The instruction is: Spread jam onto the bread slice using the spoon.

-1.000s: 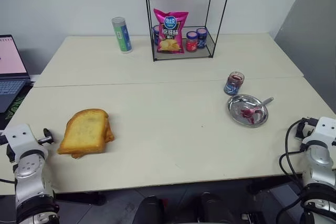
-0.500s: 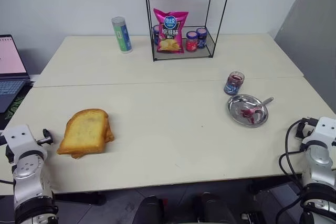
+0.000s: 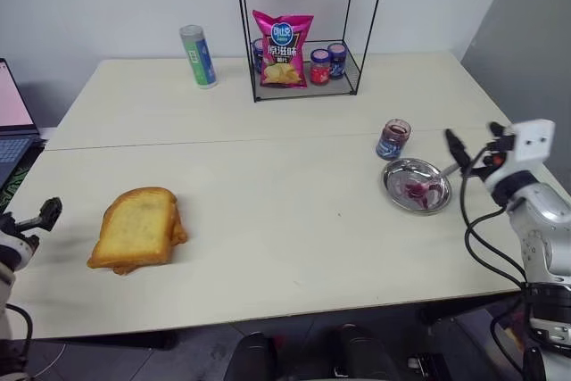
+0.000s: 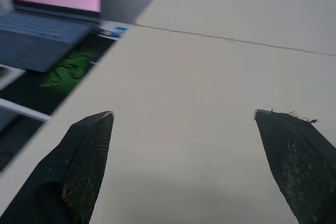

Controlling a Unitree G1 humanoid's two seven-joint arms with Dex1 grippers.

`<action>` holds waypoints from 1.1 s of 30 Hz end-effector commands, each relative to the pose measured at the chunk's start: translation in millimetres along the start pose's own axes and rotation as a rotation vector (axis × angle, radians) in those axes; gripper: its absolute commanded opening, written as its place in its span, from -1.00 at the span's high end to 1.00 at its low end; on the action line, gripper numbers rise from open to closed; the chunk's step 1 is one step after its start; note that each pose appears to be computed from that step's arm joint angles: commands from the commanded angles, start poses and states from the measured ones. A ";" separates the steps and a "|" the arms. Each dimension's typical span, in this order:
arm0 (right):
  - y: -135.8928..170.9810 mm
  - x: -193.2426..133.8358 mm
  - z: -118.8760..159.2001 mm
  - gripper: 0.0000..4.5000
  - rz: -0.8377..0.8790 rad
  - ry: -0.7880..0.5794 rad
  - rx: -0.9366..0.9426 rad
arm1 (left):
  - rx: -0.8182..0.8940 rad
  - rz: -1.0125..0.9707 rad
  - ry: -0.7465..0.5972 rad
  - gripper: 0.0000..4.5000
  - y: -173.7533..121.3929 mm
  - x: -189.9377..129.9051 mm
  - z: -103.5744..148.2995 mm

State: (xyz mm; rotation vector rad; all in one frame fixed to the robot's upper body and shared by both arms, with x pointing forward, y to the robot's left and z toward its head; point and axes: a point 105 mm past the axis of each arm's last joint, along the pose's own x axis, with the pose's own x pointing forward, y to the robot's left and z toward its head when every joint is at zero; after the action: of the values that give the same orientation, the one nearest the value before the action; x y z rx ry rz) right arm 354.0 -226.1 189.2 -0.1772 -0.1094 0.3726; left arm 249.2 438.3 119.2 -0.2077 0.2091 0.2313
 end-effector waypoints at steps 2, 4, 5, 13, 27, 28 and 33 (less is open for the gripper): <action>91.5 8.5 21.2 -0.99 0.513 0.015 0.030 | -0.117 -0.327 0.130 -1.00 -41.6 -44.7 -0.2; 115.6 5.6 21.6 -0.99 0.649 0.033 0.043 | -0.127 -0.369 0.173 -1.00 -50.9 -56.3 -8.0; 125.6 3.5 19.5 -0.99 0.710 0.049 0.055 | -0.133 -0.384 0.190 -1.00 -55.1 -60.5 -11.7; 177.2 -5.0 12.0 -0.99 1.015 0.111 0.118 | -0.135 -0.332 0.267 -1.00 -65.1 -63.1 -47.5; 186.1 -5.6 11.5 -1.00 1.014 0.093 0.141 | -0.189 -0.347 0.202 -0.08 -60.9 -56.6 -37.8; 186.8 -6.0 11.5 -1.00 1.016 0.093 0.143 | -0.188 -0.354 0.206 0.01 -62.0 -57.6 -38.3; 188.8 -4.5 12.3 -1.00 1.011 0.074 0.154 | -0.187 -0.341 0.201 0.47 -60.0 -57.9 -38.2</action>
State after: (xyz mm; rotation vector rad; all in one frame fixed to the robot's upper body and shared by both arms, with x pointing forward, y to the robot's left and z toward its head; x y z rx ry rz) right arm 283.3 -54.7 150.4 -0.0656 0.1697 1.3719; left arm 203.3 357.2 97.3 -0.4676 0.3738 -0.1132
